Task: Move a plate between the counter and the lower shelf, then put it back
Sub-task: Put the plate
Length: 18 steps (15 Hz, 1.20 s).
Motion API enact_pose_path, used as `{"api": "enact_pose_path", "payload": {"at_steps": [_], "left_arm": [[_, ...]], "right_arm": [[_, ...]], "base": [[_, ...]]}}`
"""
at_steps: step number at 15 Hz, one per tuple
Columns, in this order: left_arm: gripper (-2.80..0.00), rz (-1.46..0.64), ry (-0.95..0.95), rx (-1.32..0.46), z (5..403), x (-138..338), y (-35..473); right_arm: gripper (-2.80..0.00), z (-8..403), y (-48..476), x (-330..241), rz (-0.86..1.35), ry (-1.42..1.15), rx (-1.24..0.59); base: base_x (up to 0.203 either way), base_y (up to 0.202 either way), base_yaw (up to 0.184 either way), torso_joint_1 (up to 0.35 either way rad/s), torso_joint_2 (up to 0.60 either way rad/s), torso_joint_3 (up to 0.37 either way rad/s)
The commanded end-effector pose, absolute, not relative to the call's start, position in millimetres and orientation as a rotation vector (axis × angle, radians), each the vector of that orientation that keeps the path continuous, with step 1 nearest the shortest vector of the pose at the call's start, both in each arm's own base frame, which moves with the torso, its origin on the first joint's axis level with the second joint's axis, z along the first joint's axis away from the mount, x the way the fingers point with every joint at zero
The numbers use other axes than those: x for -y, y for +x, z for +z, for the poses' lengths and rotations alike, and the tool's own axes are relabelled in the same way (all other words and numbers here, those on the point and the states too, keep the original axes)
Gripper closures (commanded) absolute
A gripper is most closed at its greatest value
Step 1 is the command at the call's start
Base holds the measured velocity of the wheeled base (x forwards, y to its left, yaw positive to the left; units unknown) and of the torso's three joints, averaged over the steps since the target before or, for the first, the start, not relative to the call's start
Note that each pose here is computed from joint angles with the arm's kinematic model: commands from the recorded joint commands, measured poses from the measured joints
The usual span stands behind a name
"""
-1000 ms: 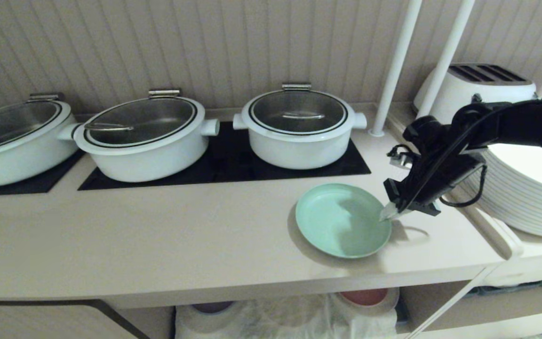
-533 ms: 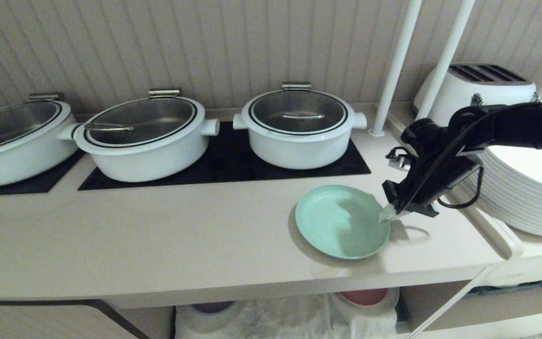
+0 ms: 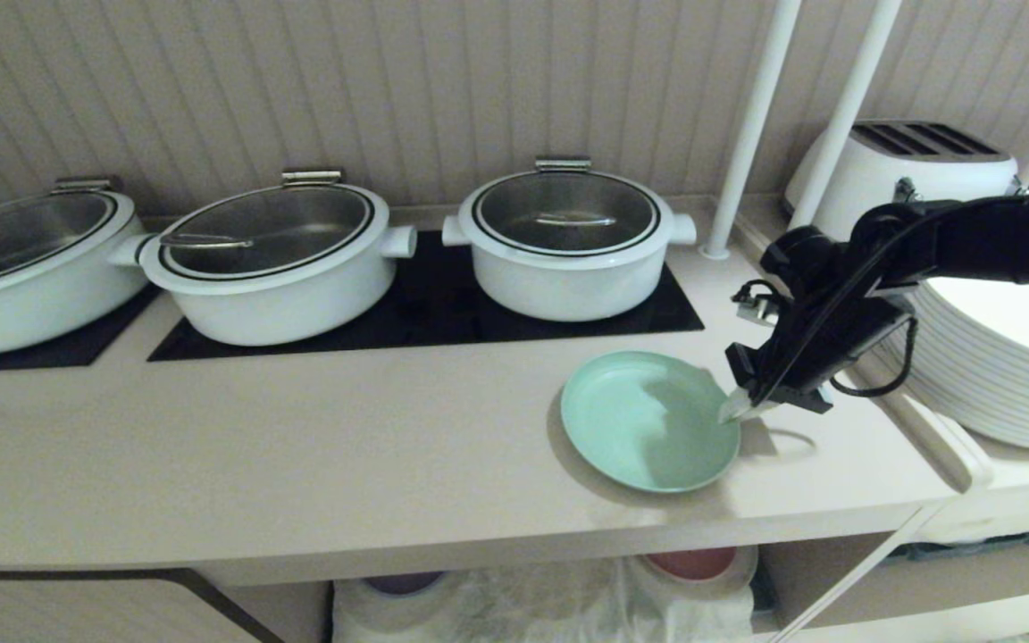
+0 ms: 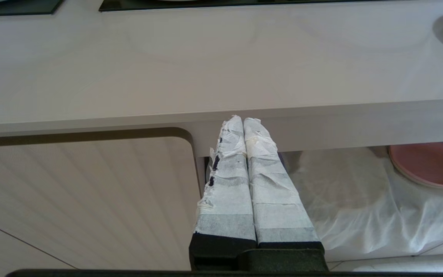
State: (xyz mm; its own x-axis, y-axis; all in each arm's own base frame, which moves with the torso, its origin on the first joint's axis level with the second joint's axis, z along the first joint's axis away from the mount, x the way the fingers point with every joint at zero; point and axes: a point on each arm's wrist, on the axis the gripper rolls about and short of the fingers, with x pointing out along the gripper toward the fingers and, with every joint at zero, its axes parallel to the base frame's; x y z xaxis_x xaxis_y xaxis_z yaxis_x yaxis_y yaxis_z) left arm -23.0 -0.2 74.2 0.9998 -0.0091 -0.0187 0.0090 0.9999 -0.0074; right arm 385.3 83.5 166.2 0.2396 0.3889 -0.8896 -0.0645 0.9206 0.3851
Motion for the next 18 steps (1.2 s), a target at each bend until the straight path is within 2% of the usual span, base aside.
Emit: {"api": "enact_pose_path", "payload": {"at_steps": [1,2,10,18], "left_arm": [[0.00,-0.009,-0.008,-0.018,74,0,-23],[0.00,-0.009,-0.008,-0.018,74,0,-23],[0.00,-0.009,-0.008,-0.018,74,0,-23],[0.00,-0.009,-0.008,-0.018,74,0,-23]], "right_arm": [[0.00,166,385,-84,0.316,0.294,-1.303],[-2.80,166,385,-84,0.317,0.294,-1.300],[-2.80,171,383,-83,0.319,0.290,-1.283],[-2.80,203,364,-76,0.326,0.293,-1.217]], "base": [[0.000,0.000,0.000,0.000,0.00,0.000],[0.000,0.000,0.000,0.000,0.00,0.000],[0.000,0.000,0.000,0.000,0.00,0.000],[0.000,0.000,0.000,0.000,0.00,0.000]]}}
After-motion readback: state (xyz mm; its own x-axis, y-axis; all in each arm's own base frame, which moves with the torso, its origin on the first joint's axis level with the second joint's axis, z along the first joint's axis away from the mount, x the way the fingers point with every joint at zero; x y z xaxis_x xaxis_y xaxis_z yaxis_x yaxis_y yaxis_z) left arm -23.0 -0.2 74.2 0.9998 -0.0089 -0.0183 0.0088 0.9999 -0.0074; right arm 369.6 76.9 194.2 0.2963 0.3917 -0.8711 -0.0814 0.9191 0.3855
